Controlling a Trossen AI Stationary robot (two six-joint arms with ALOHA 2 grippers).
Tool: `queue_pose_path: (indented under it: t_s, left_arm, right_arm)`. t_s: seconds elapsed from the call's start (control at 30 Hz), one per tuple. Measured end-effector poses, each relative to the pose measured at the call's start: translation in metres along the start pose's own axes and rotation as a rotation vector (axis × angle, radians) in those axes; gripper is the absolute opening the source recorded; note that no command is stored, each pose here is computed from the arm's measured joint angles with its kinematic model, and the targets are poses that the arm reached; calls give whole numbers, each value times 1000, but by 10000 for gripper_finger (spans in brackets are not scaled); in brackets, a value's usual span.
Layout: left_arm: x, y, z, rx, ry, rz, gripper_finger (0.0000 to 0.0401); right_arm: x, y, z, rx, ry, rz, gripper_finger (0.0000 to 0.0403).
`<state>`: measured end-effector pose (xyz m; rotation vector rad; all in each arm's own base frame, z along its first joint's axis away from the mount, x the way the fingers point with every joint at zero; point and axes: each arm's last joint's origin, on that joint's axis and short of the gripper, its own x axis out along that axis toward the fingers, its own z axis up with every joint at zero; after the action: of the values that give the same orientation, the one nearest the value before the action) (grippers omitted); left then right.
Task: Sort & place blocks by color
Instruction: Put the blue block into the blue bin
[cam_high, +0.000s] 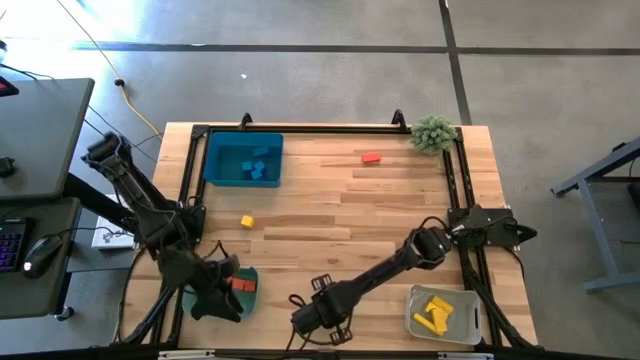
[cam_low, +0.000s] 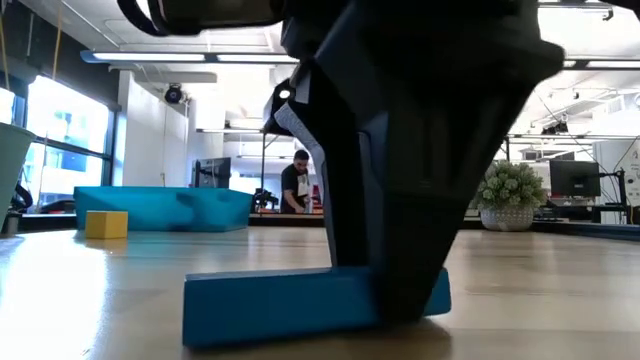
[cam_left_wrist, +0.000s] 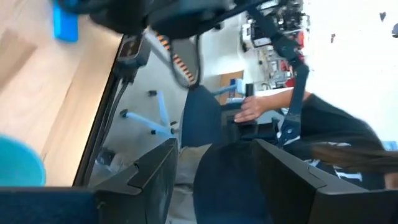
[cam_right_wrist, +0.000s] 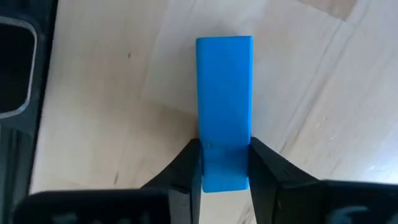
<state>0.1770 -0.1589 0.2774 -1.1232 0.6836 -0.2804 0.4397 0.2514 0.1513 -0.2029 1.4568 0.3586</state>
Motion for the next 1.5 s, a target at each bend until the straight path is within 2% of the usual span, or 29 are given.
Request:
queue_pose_path:
  t_s: [0.23,0.37,0.73,1.03,1.23,1.5]
  left_arm:
    - [-29,-7,27,62,-88,-78,197]
    - [-48,-4,42,98,-145,-64,197]
    - [-96,18,64,191,-281,103,197]
    - [-120,31,70,281,-322,199,197]
    - [-123,36,78,353,-317,224,197]
    - [-131,47,95,401,-404,350,197]
  right_arm:
    - [-5,-8,4,123,-23,17,69]
    - [-11,-14,5,217,-38,-4,69]
    - [-28,-32,8,458,-98,-4,69]
    - [-57,-65,11,645,-211,-71,69]
    - [-65,-90,12,692,-257,-92,69]
    - [-86,-125,11,678,-325,-124,69]
